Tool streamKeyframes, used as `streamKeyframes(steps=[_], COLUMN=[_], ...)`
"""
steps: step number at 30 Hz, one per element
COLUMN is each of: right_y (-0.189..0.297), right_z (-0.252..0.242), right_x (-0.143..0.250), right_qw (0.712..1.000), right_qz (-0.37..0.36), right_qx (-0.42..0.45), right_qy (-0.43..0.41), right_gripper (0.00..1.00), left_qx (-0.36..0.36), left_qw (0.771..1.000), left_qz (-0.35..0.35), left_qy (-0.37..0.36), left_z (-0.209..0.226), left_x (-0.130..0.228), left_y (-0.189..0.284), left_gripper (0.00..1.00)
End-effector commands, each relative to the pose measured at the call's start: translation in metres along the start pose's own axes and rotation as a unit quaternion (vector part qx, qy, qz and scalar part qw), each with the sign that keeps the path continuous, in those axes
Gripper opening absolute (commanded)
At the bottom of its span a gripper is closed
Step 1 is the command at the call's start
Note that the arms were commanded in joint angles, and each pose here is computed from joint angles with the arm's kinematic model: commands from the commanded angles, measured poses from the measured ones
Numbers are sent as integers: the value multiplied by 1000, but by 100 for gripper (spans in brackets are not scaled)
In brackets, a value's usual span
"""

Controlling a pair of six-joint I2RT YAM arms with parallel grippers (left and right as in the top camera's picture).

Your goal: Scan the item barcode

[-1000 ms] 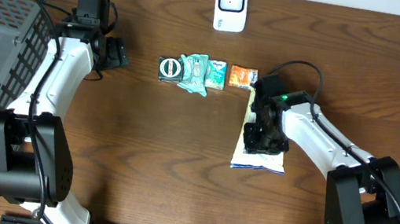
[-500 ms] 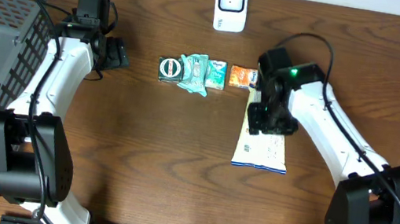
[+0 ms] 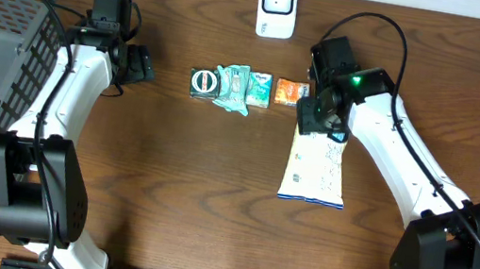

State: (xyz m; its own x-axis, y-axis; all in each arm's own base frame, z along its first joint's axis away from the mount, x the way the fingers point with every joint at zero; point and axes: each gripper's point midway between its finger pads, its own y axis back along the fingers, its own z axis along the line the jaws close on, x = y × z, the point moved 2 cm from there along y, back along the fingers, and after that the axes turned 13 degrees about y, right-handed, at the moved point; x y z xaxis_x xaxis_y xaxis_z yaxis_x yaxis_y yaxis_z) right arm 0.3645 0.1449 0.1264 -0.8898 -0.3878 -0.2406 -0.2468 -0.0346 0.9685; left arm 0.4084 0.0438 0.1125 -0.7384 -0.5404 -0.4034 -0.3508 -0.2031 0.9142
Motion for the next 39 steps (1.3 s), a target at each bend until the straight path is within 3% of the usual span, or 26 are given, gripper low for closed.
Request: streamKeyframes(steps=[1, 3, 10, 18, 25, 32, 37, 39], right_y=[3, -2, -29, -68, -62, -2, 12, 11], right_z=[-6, -6, -16, -24, -34, -44, -41, -40], right_x=[-11, -11, 2, 23, 25, 20, 42, 55], right_qw=[1000, 999, 998, 994, 993, 992, 993, 993], right_qz=[-26, -31, -28, -43, -36, -10, 38, 68], right_qx=[12, 12, 51, 77, 93, 105, 89, 69], right_qy=[-10, -22, -26, -62, -69, -68, -65, -71], right_gripper=[49, 43, 42, 44, 49, 60, 93, 99], left_qx=[-4, -4, -4, -4, -4, -4, -4, -4], left_qw=[1000, 1000, 1000, 1000, 1000, 1000, 1000, 1000], left_qz=[1, 1, 1, 1, 1, 1, 1, 1], left_qy=[-9, -9, -9, -9, -9, -9, -9, -9], left_z=[2, 2, 2, 2, 2, 2, 2, 2], left_x=[2, 2, 2, 2, 1, 2, 2, 2], left_y=[-1, -1, -1, -1, -1, -1, -1, -1], left_gripper=[98, 97, 98, 98, 98, 98, 98, 97])
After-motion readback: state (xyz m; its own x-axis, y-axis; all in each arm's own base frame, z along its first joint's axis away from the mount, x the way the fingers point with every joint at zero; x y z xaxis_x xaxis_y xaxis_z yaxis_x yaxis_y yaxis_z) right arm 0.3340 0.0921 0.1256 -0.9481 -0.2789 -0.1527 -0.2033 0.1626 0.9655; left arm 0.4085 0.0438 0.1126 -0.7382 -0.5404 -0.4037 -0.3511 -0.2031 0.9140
